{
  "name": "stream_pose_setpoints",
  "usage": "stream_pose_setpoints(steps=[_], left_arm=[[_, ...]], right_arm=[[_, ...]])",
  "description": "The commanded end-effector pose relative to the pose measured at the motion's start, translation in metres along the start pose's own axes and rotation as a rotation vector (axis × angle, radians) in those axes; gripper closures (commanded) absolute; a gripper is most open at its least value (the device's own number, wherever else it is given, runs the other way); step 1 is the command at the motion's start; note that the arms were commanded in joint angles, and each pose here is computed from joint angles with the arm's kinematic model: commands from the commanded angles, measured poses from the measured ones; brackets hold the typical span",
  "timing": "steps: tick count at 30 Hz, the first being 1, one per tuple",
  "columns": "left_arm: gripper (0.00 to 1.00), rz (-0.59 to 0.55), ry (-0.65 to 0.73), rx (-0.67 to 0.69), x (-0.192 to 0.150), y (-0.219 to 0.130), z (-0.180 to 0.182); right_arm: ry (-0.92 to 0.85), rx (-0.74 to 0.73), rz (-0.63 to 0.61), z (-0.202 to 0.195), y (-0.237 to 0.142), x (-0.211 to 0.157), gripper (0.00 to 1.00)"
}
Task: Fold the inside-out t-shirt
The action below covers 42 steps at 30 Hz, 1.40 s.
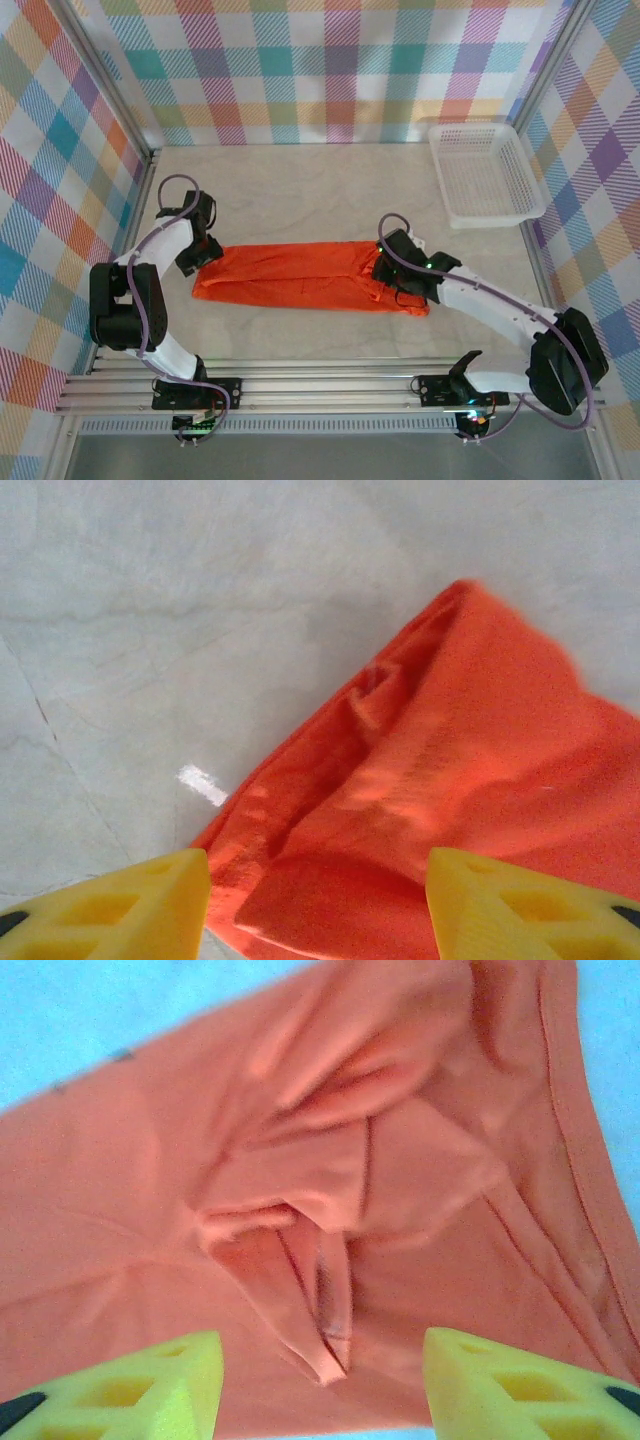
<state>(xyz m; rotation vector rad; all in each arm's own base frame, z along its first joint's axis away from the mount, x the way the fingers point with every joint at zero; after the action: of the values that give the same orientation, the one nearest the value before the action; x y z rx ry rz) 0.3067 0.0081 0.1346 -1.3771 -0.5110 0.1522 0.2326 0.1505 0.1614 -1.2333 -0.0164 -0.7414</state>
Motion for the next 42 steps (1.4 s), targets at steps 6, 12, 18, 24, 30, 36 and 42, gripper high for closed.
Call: stream_pose_setpoints(steps=[6,12,18,24,30,36,42], left_arm=[[0.42,-0.031,0.056,-0.022,0.006,-0.028,-0.016],[0.41,0.078,0.005,-0.015,-0.014,-0.024,0.005],[0.43,0.182,-0.089,-0.165,-0.044,-0.001,0.005],[0.43,0.248,-0.141,-0.172,-0.056,0.022,0.006],[0.48,0.253,-0.173,-0.121,-0.054,0.04,0.009],[0.41,0.195,-0.198,-0.137,-0.044,0.026,0.01],[0.32,0.118,-0.277,-0.162,-0.04,0.012,0.021]], right_arm=[[-0.088,0.045,0.141,0.03,0.023,0.036,0.45],[-0.128,0.032,0.221,0.038,0.035,0.032,0.43],[-0.127,0.048,0.247,0.033,0.042,0.023,0.42],[-0.133,0.06,0.275,0.032,0.047,0.018,0.41],[-0.128,0.076,0.284,0.032,0.047,0.016,0.41],[-0.121,0.079,0.303,0.028,0.048,0.011,0.42],[-0.116,0.075,0.312,0.025,0.049,0.008,0.42]])
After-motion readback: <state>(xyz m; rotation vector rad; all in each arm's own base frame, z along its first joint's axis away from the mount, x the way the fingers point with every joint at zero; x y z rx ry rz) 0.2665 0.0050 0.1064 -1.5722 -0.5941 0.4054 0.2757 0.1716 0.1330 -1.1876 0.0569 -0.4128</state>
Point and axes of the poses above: each hand's point on the last joint's axis, 136 mm out from that joint toward the fingers, its own y axis out along the fingers, its own z axis along the line the jaws close on, x = y × z, the point moved 6 cm from there along -y, back along the fingers, and after that the axes turned 11 degrees about y, right-handed, at the moved point
